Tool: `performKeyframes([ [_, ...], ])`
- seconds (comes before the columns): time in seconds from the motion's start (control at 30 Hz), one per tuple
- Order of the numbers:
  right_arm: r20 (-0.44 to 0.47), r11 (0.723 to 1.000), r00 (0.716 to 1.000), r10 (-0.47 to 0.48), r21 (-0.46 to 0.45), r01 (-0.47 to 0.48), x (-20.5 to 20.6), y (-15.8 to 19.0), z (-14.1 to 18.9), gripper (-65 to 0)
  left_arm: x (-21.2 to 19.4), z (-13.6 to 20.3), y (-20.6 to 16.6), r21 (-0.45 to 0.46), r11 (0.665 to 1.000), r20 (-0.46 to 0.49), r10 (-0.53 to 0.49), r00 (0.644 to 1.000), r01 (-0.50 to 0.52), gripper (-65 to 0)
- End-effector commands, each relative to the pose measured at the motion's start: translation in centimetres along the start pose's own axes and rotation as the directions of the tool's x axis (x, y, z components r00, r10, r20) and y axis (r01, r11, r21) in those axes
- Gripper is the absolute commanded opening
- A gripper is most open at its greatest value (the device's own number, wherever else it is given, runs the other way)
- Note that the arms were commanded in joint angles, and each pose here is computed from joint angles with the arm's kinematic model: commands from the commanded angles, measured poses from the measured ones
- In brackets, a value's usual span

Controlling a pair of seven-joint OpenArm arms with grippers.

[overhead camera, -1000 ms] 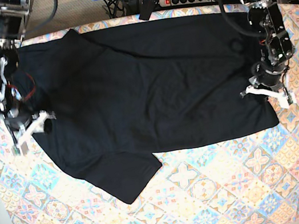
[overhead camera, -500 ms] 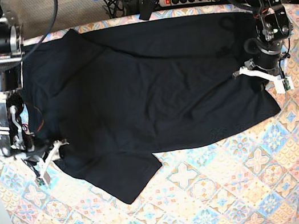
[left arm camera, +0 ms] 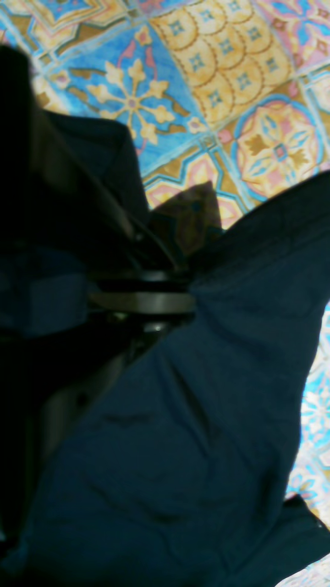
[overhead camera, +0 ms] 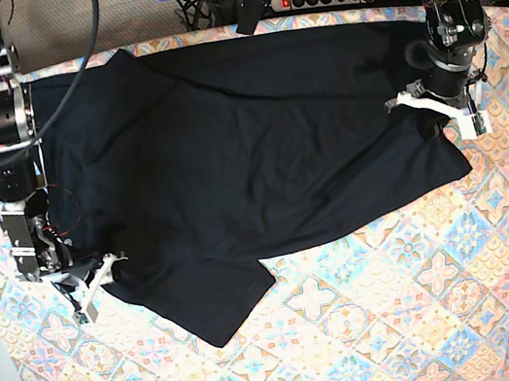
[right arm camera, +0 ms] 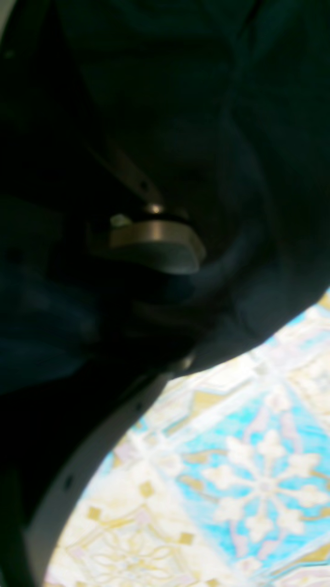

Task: Fold the T-shirt properly
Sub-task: 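Fold the grasped shirt half over toward the robot with both grippers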

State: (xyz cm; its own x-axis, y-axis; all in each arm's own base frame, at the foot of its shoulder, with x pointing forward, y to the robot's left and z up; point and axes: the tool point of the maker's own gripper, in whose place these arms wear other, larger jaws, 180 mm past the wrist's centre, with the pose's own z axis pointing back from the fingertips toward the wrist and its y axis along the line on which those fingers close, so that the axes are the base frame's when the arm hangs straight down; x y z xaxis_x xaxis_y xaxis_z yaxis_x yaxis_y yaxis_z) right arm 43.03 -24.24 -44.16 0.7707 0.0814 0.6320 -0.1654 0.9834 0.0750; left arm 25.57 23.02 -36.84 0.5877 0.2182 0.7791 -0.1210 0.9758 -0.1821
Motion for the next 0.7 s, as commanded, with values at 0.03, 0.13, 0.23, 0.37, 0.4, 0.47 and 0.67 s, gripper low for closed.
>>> performKeyframes([
  [0.03,0.083,1.0,0.997,-0.005,-0.013,0.006,3.0,-1.1,0.5,-38.1,1.0,0.4,0.0,-0.004,1.0,0.039,-0.011,0.999,0.011,-65.0],
  [0.13,0.105,0.999,0.994,-0.017,-0.029,0.02,2.5,-2.0,0.4,-38.0,0.6,0.5,0.1,-0.002,1.0,0.028,-0.011,1.0,0.011,-65.0],
  [0.23,0.095,0.997,0.995,0.041,-0.071,-0.034,1.4,-3.1,0.3,-38.0,0.2,0.5,-0.4,-0.007,1.0,0.026,0.011,1.0,-0.011,-65.0],
  [0.37,0.075,0.984,0.986,0.148,-0.115,-0.139,-0.1,-4.1,-0.1,-38.0,0.0,0.5,-0.6,-0.009,1.0,0.025,0.022,0.999,-0.021,-65.0],
  [0.4,0.071,0.981,0.984,0.164,-0.119,-0.155,-0.3,-4.1,-0.1,-38.0,-0.3,0.5,-0.6,-0.008,1.0,0.019,0.023,1.0,-0.023,-65.0],
  [0.47,0.077,0.98,0.983,0.169,-0.12,-0.159,-0.2,-4.1,-0.1,-38.0,-0.3,0.6,-0.6,-0.008,1.0,0.017,0.023,1.0,-0.023,-65.0],
  [0.67,0.069,0.981,0.984,0.167,-0.115,-0.158,-0.8,-4.1,-0.2,-37.9,0.7,1.1,-1.2,-0.021,1.0,0.046,0.01,0.999,-0.01,-65.0],
])
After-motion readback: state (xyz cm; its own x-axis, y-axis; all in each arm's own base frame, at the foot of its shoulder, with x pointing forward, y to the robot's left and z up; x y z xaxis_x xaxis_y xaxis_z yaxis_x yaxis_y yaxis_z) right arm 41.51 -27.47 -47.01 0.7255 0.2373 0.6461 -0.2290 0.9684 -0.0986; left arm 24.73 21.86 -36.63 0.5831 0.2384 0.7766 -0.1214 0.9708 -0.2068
